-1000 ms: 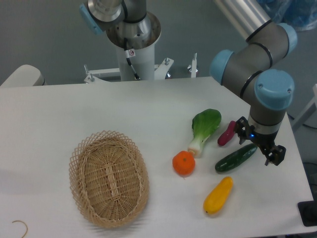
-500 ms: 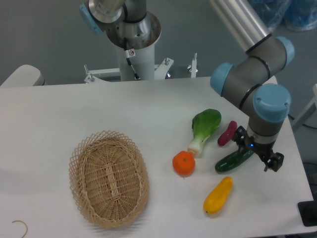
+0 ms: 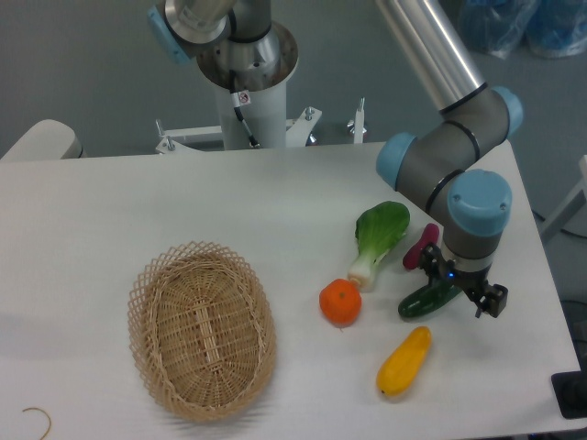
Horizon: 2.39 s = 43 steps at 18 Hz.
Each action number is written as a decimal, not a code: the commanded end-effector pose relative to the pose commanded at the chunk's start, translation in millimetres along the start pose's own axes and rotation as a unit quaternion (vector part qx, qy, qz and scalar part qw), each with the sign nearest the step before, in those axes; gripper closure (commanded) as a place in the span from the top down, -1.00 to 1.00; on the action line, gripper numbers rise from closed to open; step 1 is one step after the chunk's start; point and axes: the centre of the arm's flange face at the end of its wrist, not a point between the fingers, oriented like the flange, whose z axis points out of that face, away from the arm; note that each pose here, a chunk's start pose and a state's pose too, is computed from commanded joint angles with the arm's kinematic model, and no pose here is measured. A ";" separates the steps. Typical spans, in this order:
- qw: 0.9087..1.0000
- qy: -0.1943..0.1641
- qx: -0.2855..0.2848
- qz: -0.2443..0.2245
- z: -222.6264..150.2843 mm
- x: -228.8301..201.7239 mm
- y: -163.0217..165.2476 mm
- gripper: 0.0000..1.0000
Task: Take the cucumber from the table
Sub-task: 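Close the gripper around the middle of the green cucumber, then lift the held cucumber up off the table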
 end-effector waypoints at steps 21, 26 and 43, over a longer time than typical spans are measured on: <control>0.999 -0.009 -0.018 0.030 13.9 14.2 -8.5 -0.57; 0.999 -0.019 -0.016 0.028 -1.5 6.8 -5.9 -0.59; 0.997 0.019 0.045 0.062 -211.3 35.1 -48.6 -0.58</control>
